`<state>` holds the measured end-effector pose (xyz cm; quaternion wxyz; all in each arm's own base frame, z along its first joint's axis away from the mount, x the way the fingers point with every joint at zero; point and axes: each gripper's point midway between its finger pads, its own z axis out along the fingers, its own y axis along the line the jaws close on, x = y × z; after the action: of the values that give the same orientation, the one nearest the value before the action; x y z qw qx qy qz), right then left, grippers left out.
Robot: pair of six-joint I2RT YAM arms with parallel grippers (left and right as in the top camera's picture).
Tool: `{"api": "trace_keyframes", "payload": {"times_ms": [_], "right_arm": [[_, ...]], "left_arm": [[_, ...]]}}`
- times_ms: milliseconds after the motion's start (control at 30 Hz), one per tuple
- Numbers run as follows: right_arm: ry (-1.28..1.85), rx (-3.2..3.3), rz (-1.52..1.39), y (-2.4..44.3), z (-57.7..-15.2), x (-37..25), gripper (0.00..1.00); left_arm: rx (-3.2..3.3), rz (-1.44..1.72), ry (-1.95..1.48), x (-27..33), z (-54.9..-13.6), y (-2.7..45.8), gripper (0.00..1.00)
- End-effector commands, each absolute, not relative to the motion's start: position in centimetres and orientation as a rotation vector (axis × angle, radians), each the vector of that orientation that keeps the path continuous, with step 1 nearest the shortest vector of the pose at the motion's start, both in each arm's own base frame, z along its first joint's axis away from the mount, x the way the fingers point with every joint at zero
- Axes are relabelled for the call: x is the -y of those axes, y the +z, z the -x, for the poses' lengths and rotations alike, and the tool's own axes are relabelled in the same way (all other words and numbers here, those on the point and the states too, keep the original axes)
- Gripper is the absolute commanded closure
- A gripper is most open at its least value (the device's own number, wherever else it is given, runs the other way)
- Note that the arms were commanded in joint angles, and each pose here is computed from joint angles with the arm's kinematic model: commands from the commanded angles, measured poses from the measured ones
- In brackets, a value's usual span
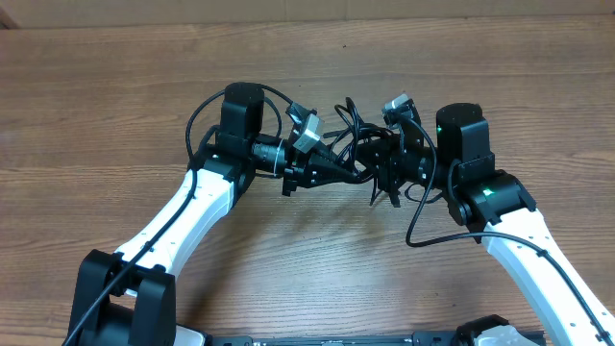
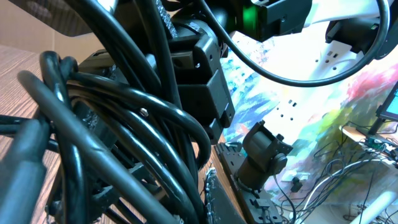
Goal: Untangle cables
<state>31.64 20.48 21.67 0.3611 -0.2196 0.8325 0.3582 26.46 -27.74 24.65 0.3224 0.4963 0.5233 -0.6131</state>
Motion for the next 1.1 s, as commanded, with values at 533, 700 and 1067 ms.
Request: {"api": "trace_keyframes", "payload": {"times_ms": [533,700,1067], "right_arm": [[0.806,-2.161,0.515,21.5,-32.8,-19.4,0.28],[0.812,-2.173,0.488,21.4,-32.8,-19.3,0.00],[0.812,-2.175,0.487,21.4,-32.8,-19.3,0.00]], "left_arm": [[-1.319,-1.338,-1.592,28.0,-25.8,26.0,0.96],[-1.330,-1.331,-1.587,28.1,-26.0,25.9,0.95],[-1.350,-1.321,-1.567,28.1,-26.3,25.7,0.94]]}}
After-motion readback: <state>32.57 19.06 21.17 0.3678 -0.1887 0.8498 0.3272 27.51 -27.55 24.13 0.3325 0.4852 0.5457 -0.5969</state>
